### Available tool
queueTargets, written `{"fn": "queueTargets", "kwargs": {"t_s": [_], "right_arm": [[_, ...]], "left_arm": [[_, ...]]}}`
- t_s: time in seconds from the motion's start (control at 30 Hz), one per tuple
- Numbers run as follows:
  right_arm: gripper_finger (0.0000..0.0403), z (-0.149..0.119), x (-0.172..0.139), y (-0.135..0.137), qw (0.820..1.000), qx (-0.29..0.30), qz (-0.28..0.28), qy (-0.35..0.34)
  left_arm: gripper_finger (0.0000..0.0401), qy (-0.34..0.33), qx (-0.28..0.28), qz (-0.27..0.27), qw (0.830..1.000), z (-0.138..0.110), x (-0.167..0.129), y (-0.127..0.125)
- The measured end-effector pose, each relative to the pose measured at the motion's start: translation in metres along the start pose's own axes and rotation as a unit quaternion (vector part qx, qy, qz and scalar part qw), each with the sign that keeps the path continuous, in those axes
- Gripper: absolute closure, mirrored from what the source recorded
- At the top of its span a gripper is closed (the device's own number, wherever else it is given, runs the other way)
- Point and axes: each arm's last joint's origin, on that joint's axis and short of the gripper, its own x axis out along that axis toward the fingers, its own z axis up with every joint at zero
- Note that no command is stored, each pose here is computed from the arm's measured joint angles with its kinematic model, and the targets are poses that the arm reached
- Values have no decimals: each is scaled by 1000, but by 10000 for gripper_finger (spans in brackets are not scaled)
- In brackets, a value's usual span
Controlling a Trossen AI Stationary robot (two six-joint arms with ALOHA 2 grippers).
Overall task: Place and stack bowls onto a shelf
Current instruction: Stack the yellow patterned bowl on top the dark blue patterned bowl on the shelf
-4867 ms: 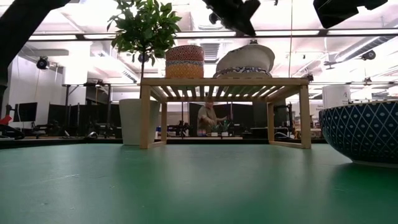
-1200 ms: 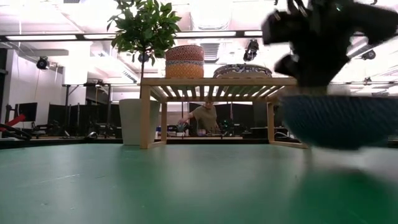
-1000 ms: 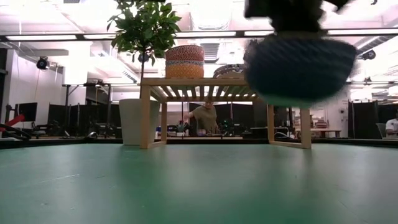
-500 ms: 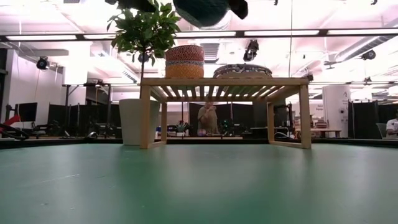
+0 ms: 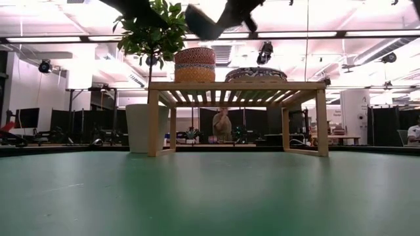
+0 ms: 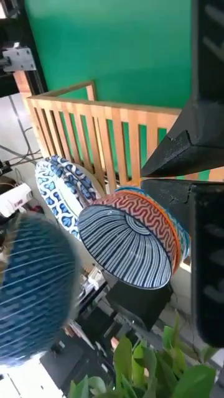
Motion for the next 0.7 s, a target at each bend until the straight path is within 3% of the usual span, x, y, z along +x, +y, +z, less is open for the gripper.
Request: {"fn": "queueTargets", "kwargs": {"t_s": [0.4, 0.7], "right_arm": [[390, -2, 53, -12, 996, 4, -22, 81], [369, -7, 61, -12, 993, 9, -28, 116]], "left_arm": [[401, 23, 12, 19, 999, -10, 12, 20], [401, 34, 4, 35, 999, -14, 15, 27]]}}
